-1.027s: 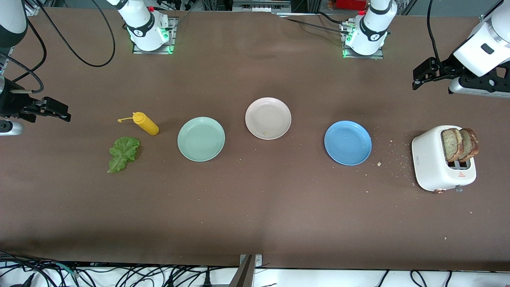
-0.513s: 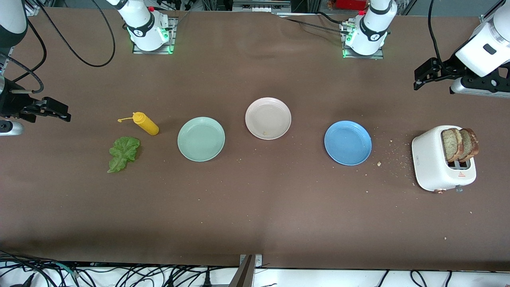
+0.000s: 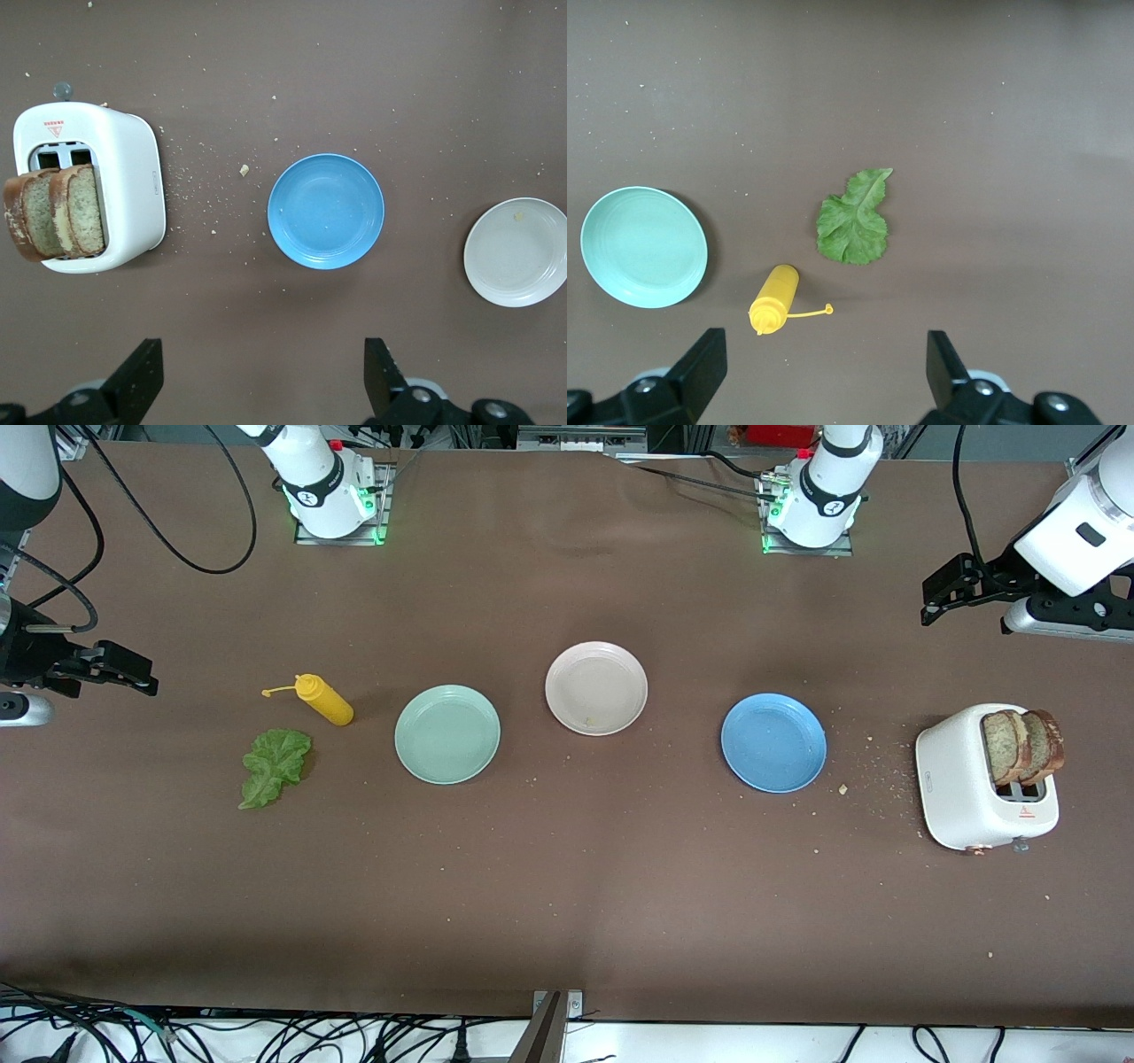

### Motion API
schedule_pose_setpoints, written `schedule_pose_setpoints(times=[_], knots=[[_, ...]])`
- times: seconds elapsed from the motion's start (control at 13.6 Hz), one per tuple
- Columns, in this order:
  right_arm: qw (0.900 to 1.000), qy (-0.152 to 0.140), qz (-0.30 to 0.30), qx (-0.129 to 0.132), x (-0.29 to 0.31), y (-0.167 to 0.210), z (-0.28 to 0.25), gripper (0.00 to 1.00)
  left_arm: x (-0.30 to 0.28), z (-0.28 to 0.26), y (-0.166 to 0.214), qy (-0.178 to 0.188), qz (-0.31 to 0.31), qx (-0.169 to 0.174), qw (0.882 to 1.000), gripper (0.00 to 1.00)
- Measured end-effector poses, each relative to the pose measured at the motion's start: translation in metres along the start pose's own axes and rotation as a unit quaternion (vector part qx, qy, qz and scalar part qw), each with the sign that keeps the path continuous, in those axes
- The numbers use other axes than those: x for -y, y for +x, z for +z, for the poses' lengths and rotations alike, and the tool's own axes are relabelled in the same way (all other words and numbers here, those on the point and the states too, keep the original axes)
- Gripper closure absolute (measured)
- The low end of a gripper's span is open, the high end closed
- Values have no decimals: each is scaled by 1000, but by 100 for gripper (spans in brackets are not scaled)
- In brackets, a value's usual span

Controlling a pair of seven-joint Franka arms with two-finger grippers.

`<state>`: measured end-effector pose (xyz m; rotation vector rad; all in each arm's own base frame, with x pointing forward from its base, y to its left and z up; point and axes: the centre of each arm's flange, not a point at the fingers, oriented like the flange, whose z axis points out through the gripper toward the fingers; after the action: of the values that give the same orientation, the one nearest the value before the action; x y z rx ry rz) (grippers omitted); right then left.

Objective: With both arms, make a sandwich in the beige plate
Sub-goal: 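Move the left gripper down over the bread slices in the toaster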

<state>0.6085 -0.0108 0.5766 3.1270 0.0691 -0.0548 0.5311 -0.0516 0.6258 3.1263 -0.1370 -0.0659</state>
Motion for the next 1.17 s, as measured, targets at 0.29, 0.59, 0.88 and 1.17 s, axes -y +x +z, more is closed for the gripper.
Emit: schedule_pose_setpoints(times=[0.29,0.59,0.88,1.17], knots=[[1000,0,0,0,0,0,0,0,6,0,0,0,-6,0,1000,0],[1000,1,-1,0,1,0,0,0,27,10,3,-1,-24,16,1000,0],[1000,1,-1,0,1,0,0,0,62,48,20,23,-36,53,998,0],[1000,1,-1,0,2,0,0,0,81,90,49,38,-6,36,999,0]])
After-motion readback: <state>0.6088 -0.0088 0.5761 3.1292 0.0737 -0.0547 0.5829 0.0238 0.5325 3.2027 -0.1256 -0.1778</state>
